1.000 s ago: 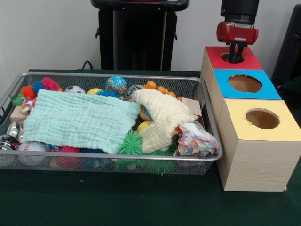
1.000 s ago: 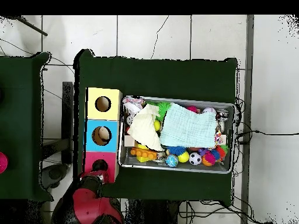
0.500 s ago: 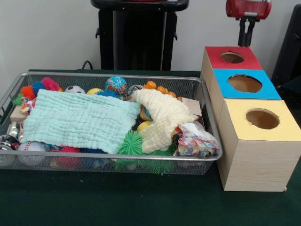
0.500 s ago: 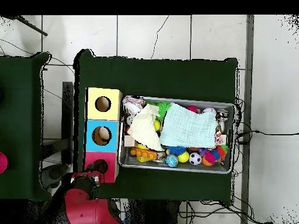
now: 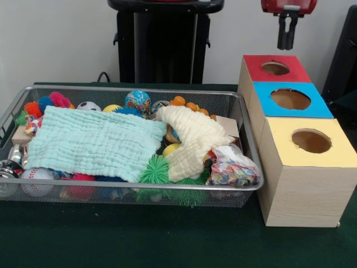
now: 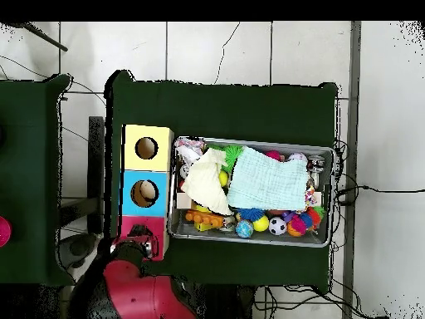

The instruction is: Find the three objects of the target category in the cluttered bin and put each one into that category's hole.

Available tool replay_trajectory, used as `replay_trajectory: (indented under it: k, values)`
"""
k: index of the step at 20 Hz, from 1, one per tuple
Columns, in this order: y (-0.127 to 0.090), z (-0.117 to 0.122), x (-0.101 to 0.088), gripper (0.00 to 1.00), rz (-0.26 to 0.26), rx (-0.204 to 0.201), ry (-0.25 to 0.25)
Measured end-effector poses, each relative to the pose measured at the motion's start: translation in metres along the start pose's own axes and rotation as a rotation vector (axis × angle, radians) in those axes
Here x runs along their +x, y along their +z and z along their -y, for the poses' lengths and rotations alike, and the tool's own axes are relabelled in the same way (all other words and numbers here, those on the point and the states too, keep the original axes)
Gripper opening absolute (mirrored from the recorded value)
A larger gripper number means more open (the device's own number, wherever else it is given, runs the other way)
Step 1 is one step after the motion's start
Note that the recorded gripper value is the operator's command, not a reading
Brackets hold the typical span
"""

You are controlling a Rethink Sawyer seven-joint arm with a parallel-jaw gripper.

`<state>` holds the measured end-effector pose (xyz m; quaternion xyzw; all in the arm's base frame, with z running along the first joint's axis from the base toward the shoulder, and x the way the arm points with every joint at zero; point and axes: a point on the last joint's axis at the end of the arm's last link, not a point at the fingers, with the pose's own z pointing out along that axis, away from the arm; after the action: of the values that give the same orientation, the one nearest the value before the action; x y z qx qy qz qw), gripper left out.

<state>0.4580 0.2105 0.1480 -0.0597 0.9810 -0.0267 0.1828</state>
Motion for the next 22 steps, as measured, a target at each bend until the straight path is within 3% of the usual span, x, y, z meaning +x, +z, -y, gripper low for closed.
replay_trajectory:
  k: [5, 12, 22]
  values:
    - [0.022, 0.048, -0.005, 0.0, 0.004, -0.007, -0.005]
    - [0.045, 0.091, 0.002, 0.0, -0.002, -0.022, -0.026]
    - [0.063, 0.087, 0.014, 0.0, -0.021, -0.056, -0.081]
